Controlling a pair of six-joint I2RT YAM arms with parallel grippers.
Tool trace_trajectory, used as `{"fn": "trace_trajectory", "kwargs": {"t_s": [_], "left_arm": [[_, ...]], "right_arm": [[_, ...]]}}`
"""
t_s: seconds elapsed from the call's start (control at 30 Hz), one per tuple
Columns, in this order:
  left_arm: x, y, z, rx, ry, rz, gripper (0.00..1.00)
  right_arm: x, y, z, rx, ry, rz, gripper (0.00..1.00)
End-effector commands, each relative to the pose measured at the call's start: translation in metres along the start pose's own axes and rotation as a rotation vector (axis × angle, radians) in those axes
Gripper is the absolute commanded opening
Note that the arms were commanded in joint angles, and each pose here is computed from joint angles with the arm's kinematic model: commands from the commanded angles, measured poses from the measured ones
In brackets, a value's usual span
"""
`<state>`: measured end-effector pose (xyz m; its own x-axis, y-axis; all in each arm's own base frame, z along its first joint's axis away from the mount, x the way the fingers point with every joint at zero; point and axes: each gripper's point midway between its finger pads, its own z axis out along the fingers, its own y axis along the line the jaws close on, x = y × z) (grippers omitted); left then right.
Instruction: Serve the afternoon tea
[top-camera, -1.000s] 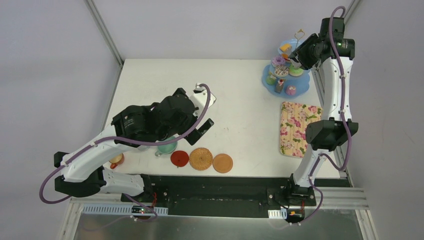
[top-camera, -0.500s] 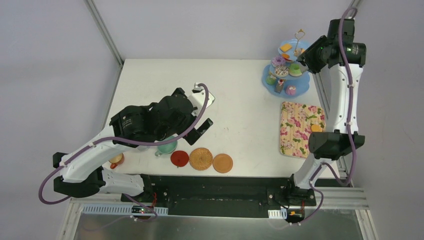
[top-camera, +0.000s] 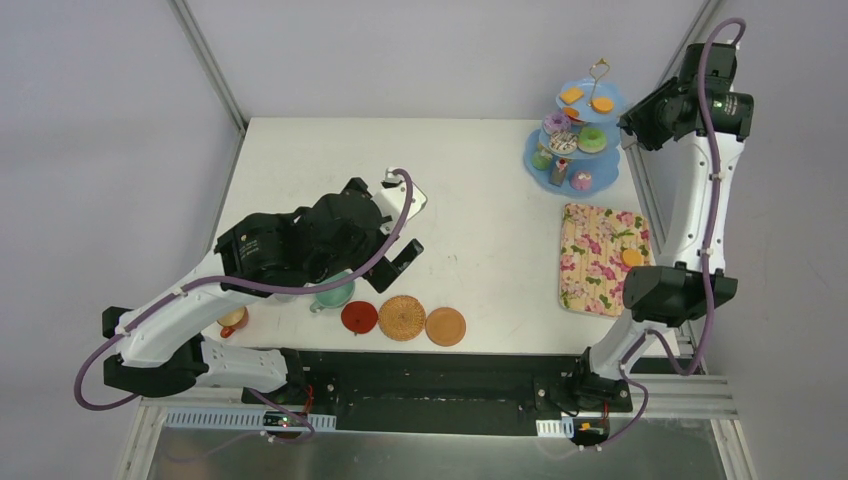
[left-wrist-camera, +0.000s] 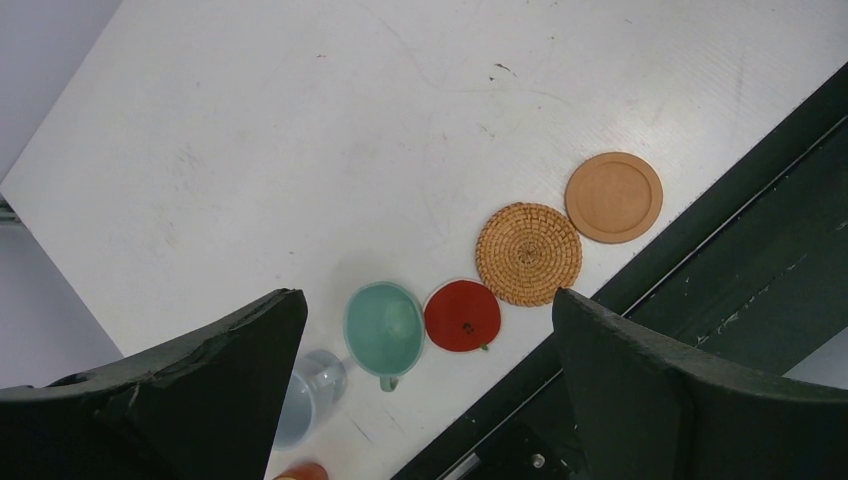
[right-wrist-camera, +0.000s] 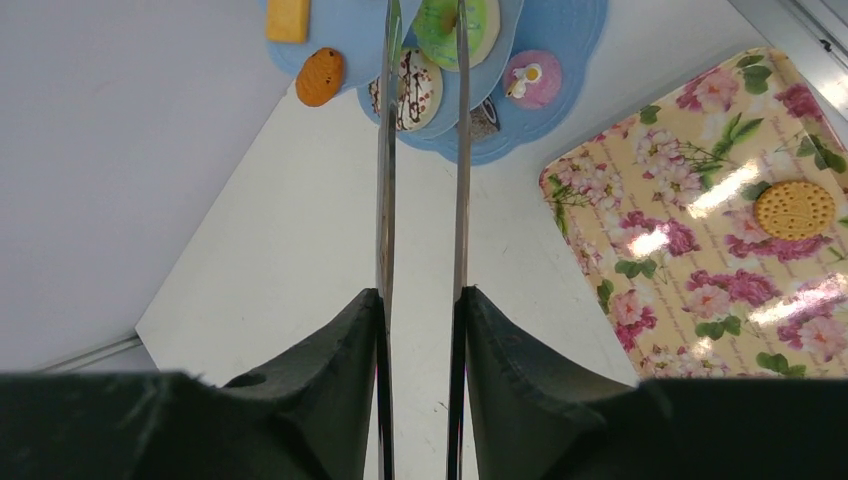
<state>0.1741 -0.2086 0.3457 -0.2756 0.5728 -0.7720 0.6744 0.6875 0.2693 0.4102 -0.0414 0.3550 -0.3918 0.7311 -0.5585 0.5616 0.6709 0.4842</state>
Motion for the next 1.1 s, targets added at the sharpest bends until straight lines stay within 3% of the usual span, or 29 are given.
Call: {"fn": "trace_trajectory", "kwargs": {"t_s": [0.0, 0.23, 0.33, 0.73, 1.07], "left_arm": [[-0.002, 0.005, -0.004, -0.012, -0.024, -0.012, 1.00], [-0.002, 0.007, -0.002, -0.022, -0.018, 0.011, 1.00], [-0.002, 0.007, -0.001, -0.023, -0.019, 0.015, 1.00], [0.010, 0.006, 0.000, -0.011, -0.008, 0.002, 1.00], [0.016, 0.007, 0.001, -0.014, -0.014, 0.019, 1.00]], "right_arm": [[-0.013, 0.014, 0.010, -0.050, -0.020, -0.008, 0.38], [-0.010, 0.006, 0.021, -0.009, -0.002, -0.022, 0.38], [-0.002, -0.025, 0.017, 0.123, -0.004, -0.034, 0.38], [0.105, -0.153, -0.009, 0.347, 0.112, -0.001, 0.39], [0.140, -0.199, 0.003, 0.481, 0.147, 0.096, 0.43]]}}
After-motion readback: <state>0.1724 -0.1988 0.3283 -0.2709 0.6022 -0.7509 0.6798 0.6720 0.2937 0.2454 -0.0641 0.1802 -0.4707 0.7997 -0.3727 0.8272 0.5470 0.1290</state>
